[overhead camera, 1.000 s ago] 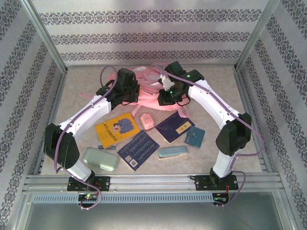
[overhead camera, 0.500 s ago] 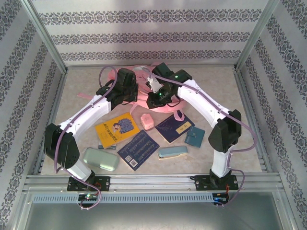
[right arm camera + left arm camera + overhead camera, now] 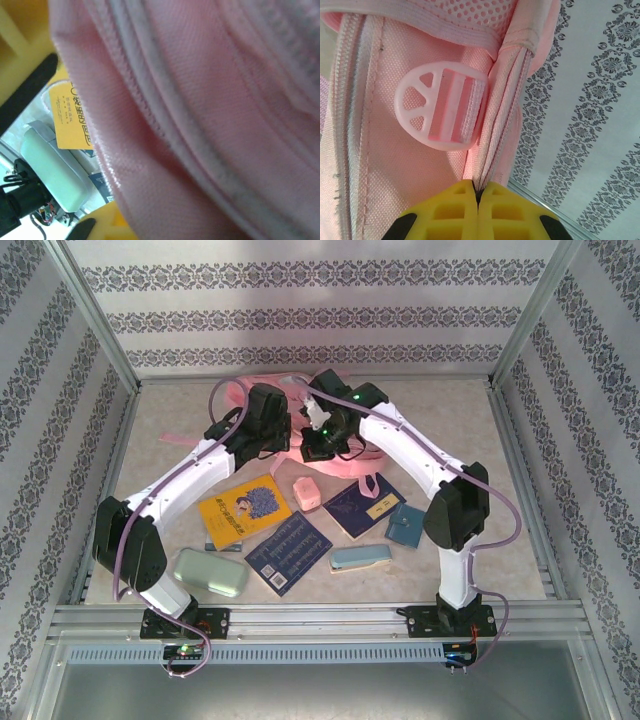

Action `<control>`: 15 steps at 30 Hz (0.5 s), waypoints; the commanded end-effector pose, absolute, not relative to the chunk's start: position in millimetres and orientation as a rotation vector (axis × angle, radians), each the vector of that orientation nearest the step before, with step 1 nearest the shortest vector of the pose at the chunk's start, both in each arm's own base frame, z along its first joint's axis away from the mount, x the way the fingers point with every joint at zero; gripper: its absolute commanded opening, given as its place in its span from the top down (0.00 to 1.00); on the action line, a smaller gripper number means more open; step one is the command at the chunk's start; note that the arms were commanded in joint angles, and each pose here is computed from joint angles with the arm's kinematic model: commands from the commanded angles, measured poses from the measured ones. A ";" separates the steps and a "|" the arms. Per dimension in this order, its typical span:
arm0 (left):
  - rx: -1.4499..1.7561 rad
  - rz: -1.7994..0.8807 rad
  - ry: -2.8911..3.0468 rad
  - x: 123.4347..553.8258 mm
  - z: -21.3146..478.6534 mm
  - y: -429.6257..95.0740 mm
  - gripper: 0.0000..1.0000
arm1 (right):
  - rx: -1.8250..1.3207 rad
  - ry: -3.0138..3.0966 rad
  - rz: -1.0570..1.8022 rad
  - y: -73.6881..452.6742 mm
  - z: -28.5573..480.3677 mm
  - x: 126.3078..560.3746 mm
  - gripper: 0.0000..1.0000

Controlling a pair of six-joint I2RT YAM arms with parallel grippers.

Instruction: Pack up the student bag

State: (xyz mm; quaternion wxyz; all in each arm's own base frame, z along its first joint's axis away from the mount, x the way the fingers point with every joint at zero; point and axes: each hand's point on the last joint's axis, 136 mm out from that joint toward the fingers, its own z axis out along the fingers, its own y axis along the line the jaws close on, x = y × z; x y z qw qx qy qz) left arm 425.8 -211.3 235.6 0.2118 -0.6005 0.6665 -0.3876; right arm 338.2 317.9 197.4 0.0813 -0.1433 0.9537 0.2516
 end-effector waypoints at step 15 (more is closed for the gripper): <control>-1.526 -0.989 2.054 394.2 233.4 -153.1 0.36 | -0.357 2.702 0.675 244.6 220.9 383.3 1.00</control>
